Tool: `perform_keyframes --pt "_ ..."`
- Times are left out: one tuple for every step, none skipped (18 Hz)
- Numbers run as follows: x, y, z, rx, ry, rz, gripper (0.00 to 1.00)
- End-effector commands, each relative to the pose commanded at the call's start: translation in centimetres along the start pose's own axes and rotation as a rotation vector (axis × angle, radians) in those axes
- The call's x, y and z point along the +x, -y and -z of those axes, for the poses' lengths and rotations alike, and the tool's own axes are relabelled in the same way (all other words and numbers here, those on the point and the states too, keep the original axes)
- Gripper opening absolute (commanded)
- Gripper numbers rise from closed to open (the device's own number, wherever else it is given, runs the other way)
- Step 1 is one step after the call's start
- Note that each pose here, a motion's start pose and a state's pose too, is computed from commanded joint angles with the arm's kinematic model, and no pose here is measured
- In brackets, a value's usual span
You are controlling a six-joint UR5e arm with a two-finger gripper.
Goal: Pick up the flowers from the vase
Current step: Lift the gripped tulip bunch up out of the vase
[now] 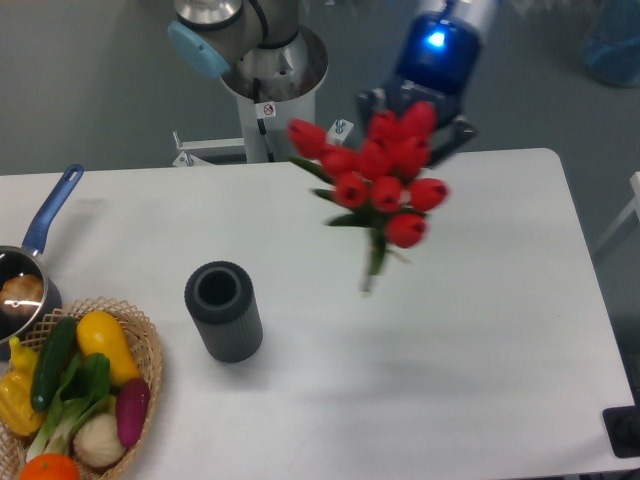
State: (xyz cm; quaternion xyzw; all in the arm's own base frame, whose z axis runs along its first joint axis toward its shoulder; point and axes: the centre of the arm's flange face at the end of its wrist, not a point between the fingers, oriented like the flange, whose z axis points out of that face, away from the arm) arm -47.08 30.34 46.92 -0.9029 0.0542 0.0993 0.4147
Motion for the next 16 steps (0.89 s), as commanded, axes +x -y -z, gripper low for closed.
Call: perform_keyframes --pt "-1.4 -2.1 0.2 -0.077 0.024 0.019 0.0" --pt "-2.7 -3.0 0.2 -0.127 0.038 0.028 0.0" --pt "-3.6 -3.7 -0.5 -0.168 0.039 0.03 0.0" --pt "-4.6 -4.4 -1.1 -0.216 0.044 0.031 0.0" --pt "-5.4 -5.1 -1.6 -0.283 0.049 0.034 0.0" --pt "-5.9 -4.7 -1.8 -0.353 0.049 0.024 0.0" --pt "-6.3 -3.6 -2.9 -0.418 0.023 0.012 0.0" --pt "-6.8 -3.5 -4.7 -0.492 -0.018 0.008 0.0" --pt "-7.4 -3.8 -5.8 -0.577 -0.036 -0.001 0.0" --pt "-8.0 -4.5 -7.2 -0.657 -0.048 -0.013 0.0" --pt "-7.7 -4.2 -8.9 -0.709 -0.056 -0.042 0.0" --pt "-7.3 -3.8 -10.2 -0.741 -0.064 -0.065 0.0" --pt "-7.3 -3.8 -10.5 -0.763 -0.064 -0.068 0.0" --pt "-7.3 -4.2 -10.8 -0.78 -0.068 -0.066 0.0" --pt "-7.3 -4.3 -10.9 -0.795 -0.071 -0.067 0.0" --pt "-7.2 -4.5 -10.9 -0.812 -0.076 -0.069 0.0"
